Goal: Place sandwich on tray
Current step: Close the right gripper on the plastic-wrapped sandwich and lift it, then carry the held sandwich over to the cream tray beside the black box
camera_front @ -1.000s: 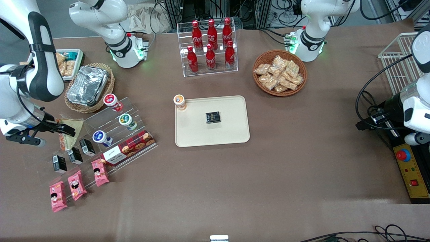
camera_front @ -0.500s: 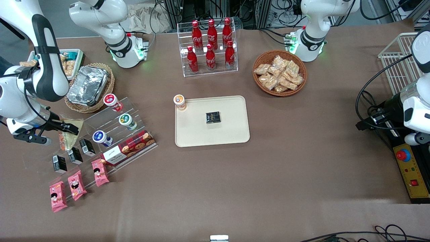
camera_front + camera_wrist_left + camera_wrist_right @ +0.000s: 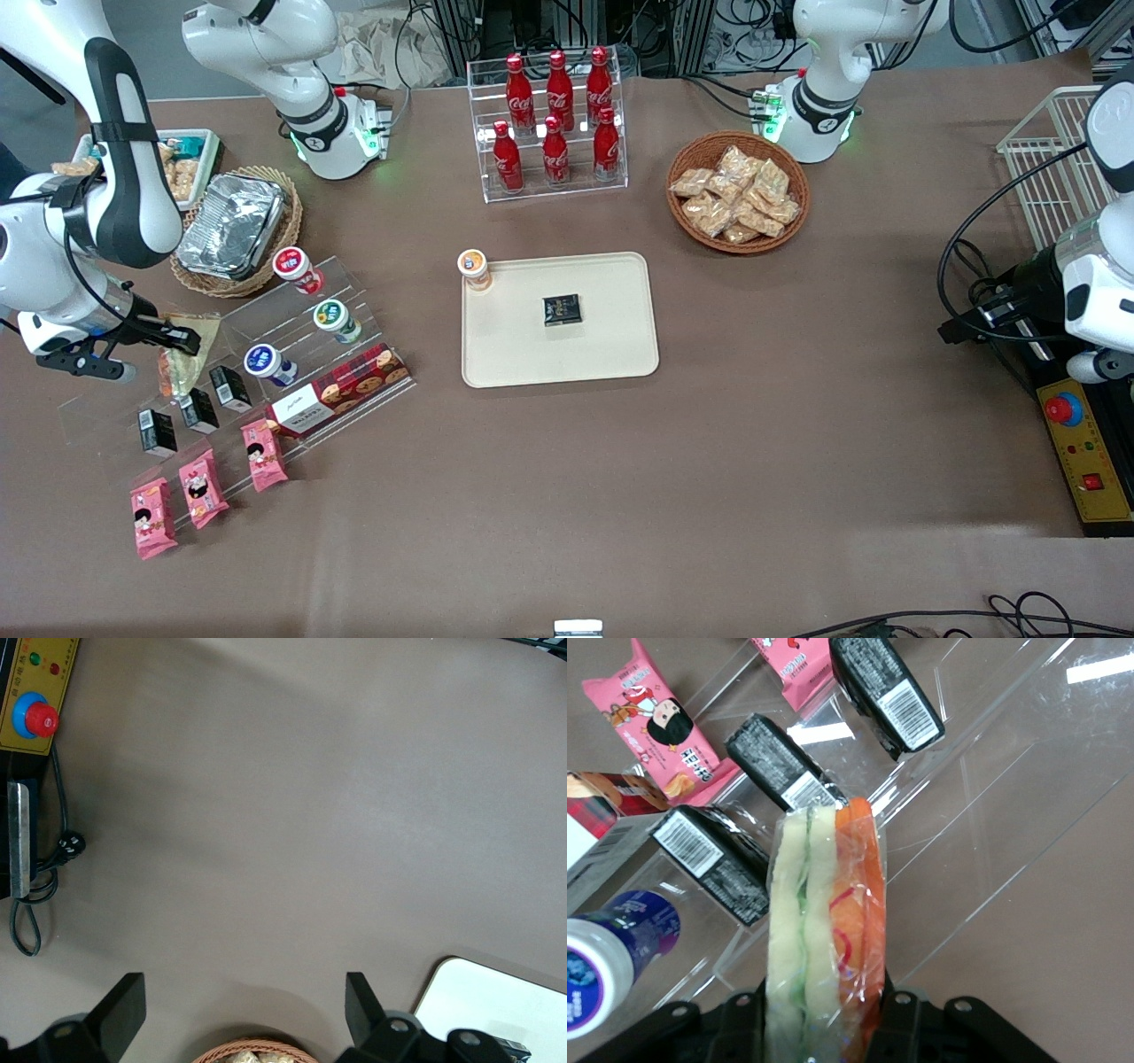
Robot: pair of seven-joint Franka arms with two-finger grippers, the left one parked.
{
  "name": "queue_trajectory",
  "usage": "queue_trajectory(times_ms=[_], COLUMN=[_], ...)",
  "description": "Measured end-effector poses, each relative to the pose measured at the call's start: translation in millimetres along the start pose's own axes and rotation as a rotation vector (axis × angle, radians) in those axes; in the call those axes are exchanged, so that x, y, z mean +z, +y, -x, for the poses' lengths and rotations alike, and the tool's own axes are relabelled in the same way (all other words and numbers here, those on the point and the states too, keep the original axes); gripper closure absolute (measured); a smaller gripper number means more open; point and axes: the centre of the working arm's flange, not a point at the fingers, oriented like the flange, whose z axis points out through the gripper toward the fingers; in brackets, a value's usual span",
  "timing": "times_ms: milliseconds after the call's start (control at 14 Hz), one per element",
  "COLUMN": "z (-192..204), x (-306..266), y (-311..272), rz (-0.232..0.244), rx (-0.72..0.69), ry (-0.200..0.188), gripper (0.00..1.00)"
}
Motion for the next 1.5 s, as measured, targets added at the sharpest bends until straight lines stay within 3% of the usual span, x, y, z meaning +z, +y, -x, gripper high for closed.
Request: queue_trajectory(times_ms=[357, 643, 857, 1286, 1500], z=[-22, -36, -42, -30, -7], x=[-41, -85, -112, -176, -173], y=[-6, -7, -20, -148, -222], rz=[0.001, 0.005, 0.008, -0.001, -0.005], rx=[-0.045, -0.217, -0.375, -0.683, -0.823], ry=[0.047, 0.052, 0.077, 0.121, 0.108], gripper=[0.61, 0.77, 0.77, 0.77, 0.77])
